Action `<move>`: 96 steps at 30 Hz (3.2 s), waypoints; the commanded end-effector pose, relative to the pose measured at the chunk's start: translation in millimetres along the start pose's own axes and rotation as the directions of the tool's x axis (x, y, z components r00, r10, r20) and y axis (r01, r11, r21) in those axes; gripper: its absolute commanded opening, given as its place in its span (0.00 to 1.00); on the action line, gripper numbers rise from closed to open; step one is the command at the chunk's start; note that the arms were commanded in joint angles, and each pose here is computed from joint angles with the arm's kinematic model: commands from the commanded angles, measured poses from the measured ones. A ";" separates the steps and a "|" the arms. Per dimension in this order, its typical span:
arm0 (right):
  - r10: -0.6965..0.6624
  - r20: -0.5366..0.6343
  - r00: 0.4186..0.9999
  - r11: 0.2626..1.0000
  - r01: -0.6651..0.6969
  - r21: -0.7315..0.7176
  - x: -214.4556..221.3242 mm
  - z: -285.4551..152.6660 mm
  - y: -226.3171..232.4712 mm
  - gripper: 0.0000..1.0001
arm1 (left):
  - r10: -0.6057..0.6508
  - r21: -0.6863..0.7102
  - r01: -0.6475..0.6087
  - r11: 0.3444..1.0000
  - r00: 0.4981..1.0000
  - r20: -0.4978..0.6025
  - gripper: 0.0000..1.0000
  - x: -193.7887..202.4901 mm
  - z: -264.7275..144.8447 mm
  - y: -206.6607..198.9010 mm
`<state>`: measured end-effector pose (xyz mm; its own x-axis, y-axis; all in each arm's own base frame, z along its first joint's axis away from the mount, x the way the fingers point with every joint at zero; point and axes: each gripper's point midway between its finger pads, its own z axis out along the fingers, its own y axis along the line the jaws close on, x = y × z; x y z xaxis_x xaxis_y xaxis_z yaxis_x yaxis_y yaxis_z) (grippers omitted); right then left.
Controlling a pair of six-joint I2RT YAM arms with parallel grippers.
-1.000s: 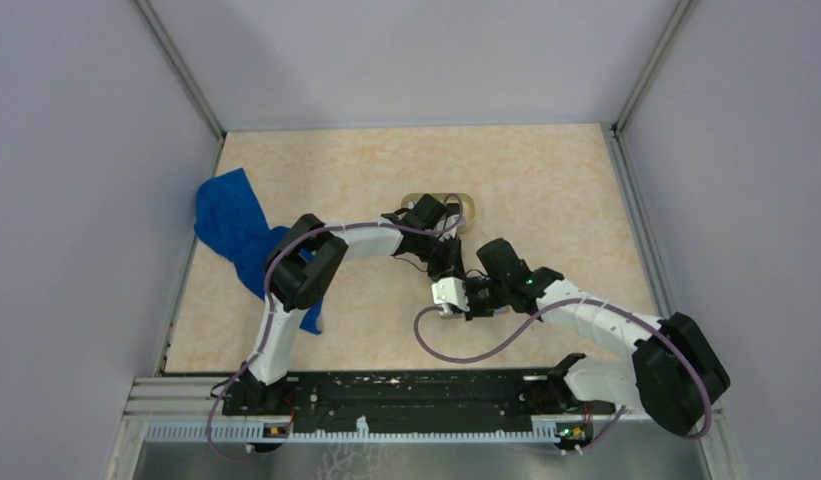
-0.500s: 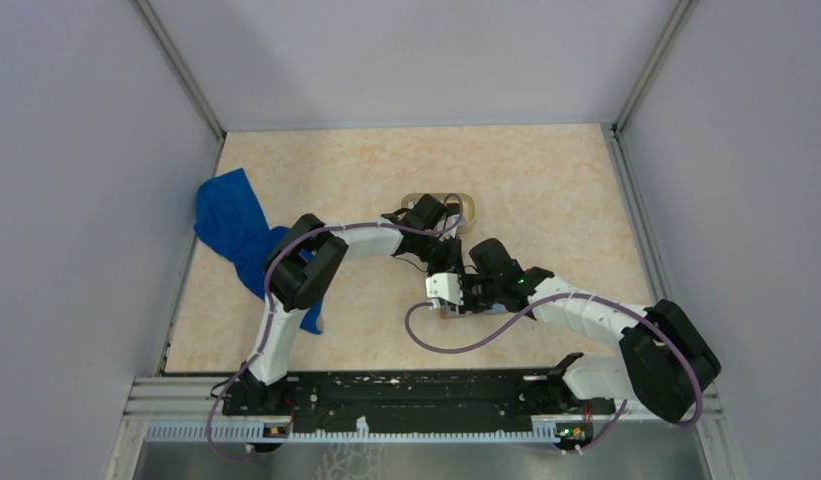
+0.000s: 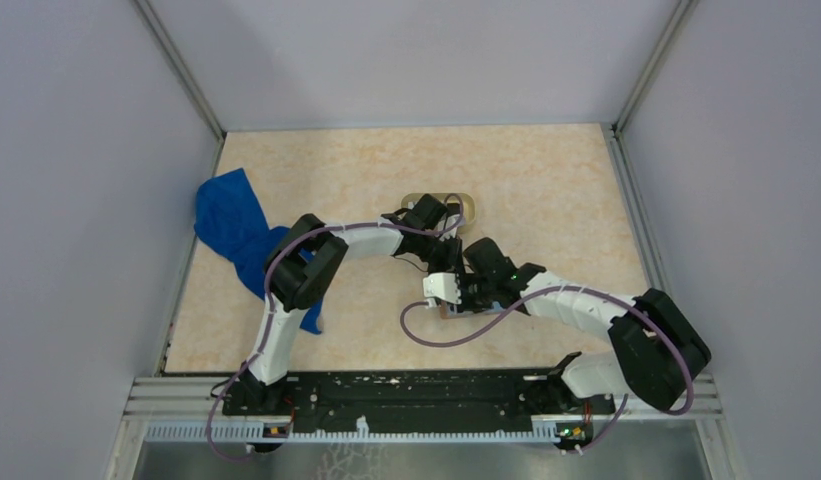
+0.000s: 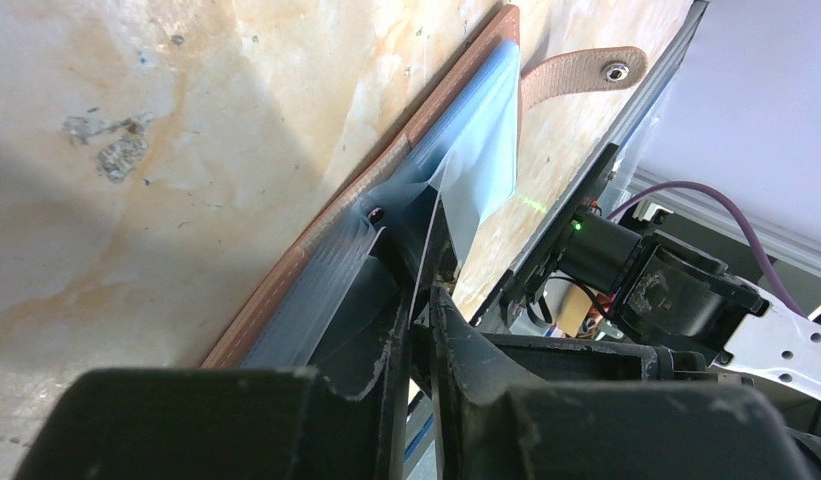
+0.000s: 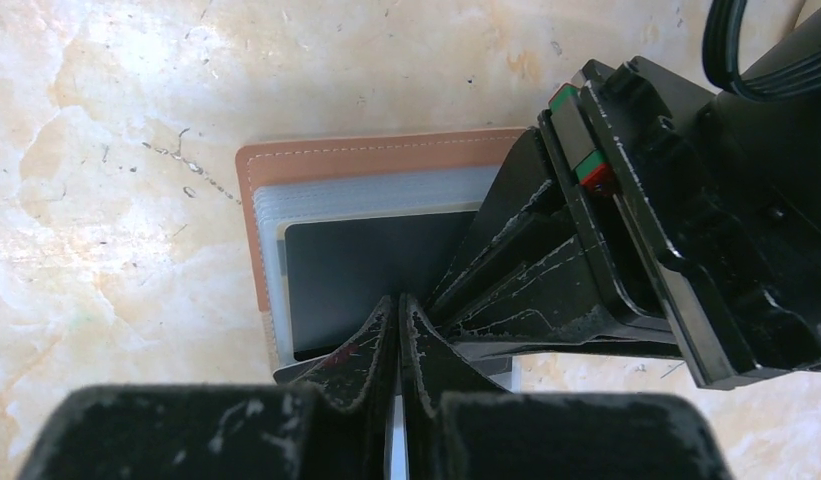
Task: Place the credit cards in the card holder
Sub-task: Insert the credit card into the card holder.
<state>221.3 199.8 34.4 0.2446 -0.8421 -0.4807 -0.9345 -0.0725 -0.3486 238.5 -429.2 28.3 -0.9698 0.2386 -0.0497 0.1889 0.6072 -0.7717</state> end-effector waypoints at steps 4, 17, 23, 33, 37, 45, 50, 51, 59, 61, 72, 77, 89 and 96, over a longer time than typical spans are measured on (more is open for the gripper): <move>-0.012 -0.080 0.997 1.000 0.012 -0.006 7.4 -4.3 -5.4 0.02 | -0.042 -0.193 0.037 0.980 0.999 -0.020 0.21 18.4 15.7 65.1; -0.002 -0.148 0.989 1.000 0.002 0.000 19.9 -7.6 -8.4 0.02 | -0.040 -0.193 0.035 0.981 0.999 -0.019 0.24 18.3 16.2 65.6; 0.017 -0.159 0.987 1.000 -0.015 0.011 23.9 -10.6 -12.0 0.02 | -0.037 -0.194 0.033 0.980 0.999 -0.019 0.24 18.3 16.1 65.4; 0.109 -0.001 0.994 0.994 -0.109 -0.017 5.9 -23.7 -14.1 0.03 | 0.007 -0.159 0.000 0.987 0.999 0.043 0.25 9.2 6.0 48.9; 0.169 0.081 0.982 0.985 -0.166 -0.037 -0.5 -32.1 -15.6 0.05 | 0.044 -0.116 -0.033 0.993 0.995 0.089 0.25 2.7 -2.6 32.1; 0.218 0.156 0.963 0.975 -0.207 -0.082 -8.4 -39.3 -15.0 0.07 | 0.108 -0.072 -0.096 0.993 0.976 0.190 0.24 -7.0 -24.4 4.9; 0.240 0.152 0.959 0.971 -0.236 -0.046 -4.9 -39.2 -22.0 0.08 | 0.126 -0.090 -0.108 0.990 0.965 0.230 0.20 -4.2 -33.7 6.9; 0.250 0.148 0.957 0.968 -0.246 -0.040 -3.1 -39.4 -23.7 0.08 | 0.125 -0.094 -0.106 0.990 0.965 0.229 0.19 -2.2 -33.6 9.7; 0.403 0.094 0.910 0.914 -0.406 0.005 41.6 -57.2 -37.9 0.18 | 0.120 -0.097 -0.098 0.990 0.961 0.249 0.15 12.9 -34.7 25.9; 0.435 0.084 0.897 0.900 -0.436 -0.003 49.5 -59.1 -37.8 0.19 | 0.126 -0.094 -0.105 0.990 0.959 0.253 0.15 14.6 -35.5 26.0; 0.647 -0.098 0.756 0.762 -0.641 0.090 91.9 -46.2 -48.1 0.20 | 0.130 -0.084 -0.113 0.990 0.963 0.237 0.14 24.7 -29.6 38.1; 0.650 -0.096 0.754 0.759 -0.638 0.130 95.2 -52.0 -53.7 0.19 | 0.138 -0.079 -0.123 0.989 0.964 0.227 0.14 28.9 -27.8 41.7; 0.669 -0.104 0.736 0.741 -0.671 0.009 86.6 -38.0 -36.3 0.10 | 0.157 -0.057 -0.148 0.987 0.965 0.211 0.13 32.6 -23.6 42.7; 0.628 -0.085 0.774 0.769 -0.633 -0.086 57.4 -24.5 -24.8 0.09 | 0.163 -0.052 -0.155 0.986 0.963 0.213 0.13 32.8 -23.0 43.2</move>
<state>251.1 109.3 22.9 -0.4696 -0.7517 -0.4631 -0.8651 0.4966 0.0710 229.3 -393.0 37.6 -0.9276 0.1285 -0.3507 0.3612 0.5481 -0.7545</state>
